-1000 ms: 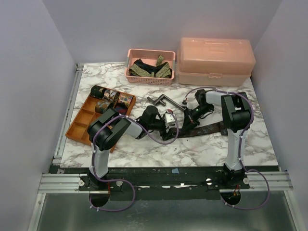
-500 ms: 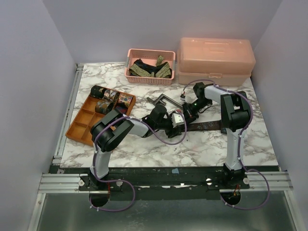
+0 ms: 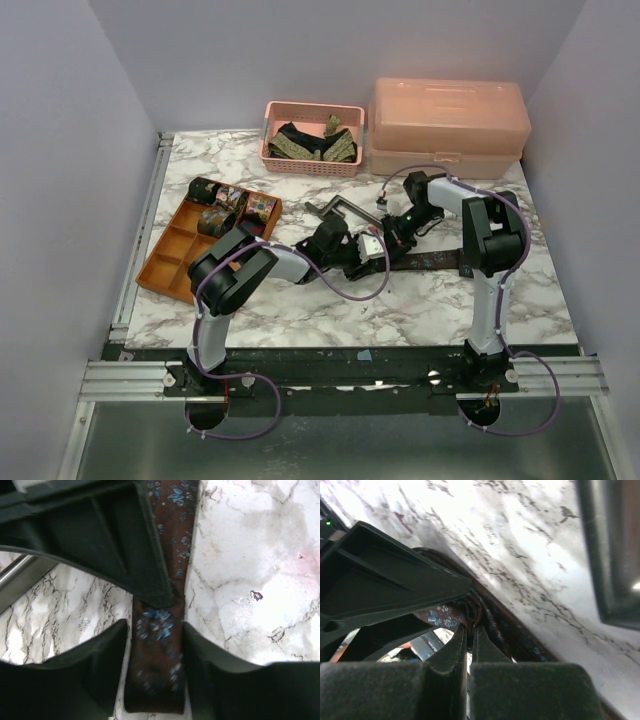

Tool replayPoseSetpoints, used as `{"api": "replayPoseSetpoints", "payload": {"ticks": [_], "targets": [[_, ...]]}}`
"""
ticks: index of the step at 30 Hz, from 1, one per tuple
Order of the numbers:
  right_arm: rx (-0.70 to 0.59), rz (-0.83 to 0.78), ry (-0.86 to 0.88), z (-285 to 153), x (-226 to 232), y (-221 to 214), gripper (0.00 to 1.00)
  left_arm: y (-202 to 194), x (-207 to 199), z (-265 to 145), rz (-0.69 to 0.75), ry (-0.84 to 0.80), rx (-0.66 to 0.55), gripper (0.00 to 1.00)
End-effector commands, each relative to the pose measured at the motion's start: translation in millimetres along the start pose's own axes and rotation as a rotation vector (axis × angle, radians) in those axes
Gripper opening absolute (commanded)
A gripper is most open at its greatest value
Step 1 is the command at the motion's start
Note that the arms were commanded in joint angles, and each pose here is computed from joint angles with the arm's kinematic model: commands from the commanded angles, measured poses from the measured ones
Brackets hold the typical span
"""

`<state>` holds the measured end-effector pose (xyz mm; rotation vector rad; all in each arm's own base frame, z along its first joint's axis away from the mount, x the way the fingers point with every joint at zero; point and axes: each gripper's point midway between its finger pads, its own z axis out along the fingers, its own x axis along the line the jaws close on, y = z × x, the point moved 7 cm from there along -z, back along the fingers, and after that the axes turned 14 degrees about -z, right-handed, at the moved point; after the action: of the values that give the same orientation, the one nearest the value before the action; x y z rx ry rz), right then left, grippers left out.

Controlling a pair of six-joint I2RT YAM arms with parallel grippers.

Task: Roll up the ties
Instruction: Roll the tie at the center of the board.

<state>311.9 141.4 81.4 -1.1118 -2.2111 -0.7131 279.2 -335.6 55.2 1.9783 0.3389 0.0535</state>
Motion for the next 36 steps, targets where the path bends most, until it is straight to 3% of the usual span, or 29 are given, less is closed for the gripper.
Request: {"api": "replayPoseSetpoints", "payload": {"ticks": [1, 5, 9, 19, 25, 31, 36], "targets": [[0.058, -0.007, -0.132, 17, -33, -10, 0.0, -55, -4, -15, -0.101, 0.017, 0.199, 0.57], [0.082, -0.002, -0.226, 27, -65, -10, 0.0, -36, 3, -34, -0.179, -0.019, 0.021, 0.66], [0.097, -0.013, -0.244, 32, -74, -12, 0.0, -28, 4, -41, -0.179, -0.041, -0.05, 0.64], [0.123, -0.006, -0.226, 39, -77, -24, 0.0, -15, -3, -31, -0.073, -0.171, -0.103, 0.54], [0.115, -0.005, -0.213, 39, -76, -21, 0.0, 12, -2, -29, -0.049, -0.19, -0.146, 0.37], [0.109, -0.003, -0.185, 42, -75, -21, 0.01, 36, -5, -15, -0.06, -0.204, -0.172, 0.35], [0.087, -0.011, -0.162, 41, -72, -15, 0.0, 20, -7, 5, -0.099, -0.216, -0.106, 0.35]]}}
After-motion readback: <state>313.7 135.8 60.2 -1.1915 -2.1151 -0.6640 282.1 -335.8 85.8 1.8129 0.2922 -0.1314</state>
